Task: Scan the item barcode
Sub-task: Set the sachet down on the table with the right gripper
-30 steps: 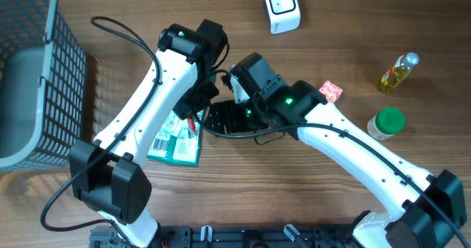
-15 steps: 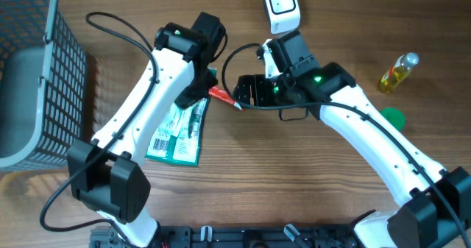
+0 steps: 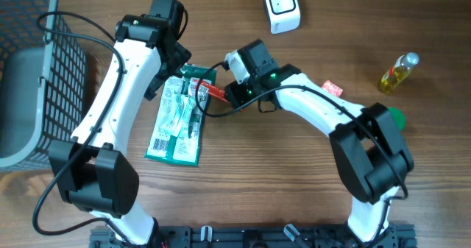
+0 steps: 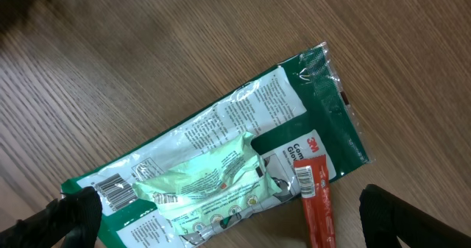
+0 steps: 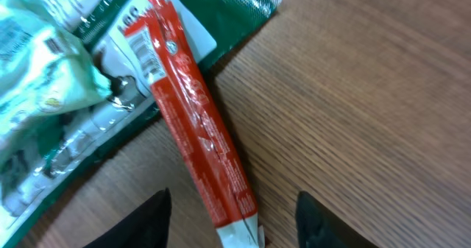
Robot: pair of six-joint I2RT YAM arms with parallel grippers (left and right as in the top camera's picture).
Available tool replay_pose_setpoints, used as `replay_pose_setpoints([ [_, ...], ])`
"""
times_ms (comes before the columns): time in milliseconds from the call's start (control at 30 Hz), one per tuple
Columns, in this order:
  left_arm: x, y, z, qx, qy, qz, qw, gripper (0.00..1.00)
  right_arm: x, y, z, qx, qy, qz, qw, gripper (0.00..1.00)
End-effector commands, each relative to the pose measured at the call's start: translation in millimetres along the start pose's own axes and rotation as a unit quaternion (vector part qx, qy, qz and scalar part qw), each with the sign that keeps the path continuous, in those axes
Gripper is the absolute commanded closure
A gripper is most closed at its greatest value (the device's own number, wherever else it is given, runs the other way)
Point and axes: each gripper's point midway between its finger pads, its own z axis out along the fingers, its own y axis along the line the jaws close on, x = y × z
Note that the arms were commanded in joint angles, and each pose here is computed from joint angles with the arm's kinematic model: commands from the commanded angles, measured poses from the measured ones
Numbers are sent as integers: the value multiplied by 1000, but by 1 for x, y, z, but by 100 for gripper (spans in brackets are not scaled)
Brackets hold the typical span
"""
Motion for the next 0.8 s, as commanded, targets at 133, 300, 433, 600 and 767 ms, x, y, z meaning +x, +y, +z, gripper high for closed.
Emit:
replay_pose_setpoints([
  [133,-5,-2,-1,-1,-11,-3,1000,0,22,-8,22,5,36,15,999,58],
  [300,-5,-2,-1,-1,-11,-3,1000,0,19,-15,22,28,31,12,999,58],
  [433,-5,-2,-1,-1,-11,-3,1000,0,34,-35,19,86,60,15,994,59],
  [600,-5,-2,-1,-1,-11,-3,1000,0,64,-52,0,147,117,113,976,66],
  [767,-5,-2,-1,-1,-11,-3,1000,0,121,-16,-28,83,248,176,949,45],
])
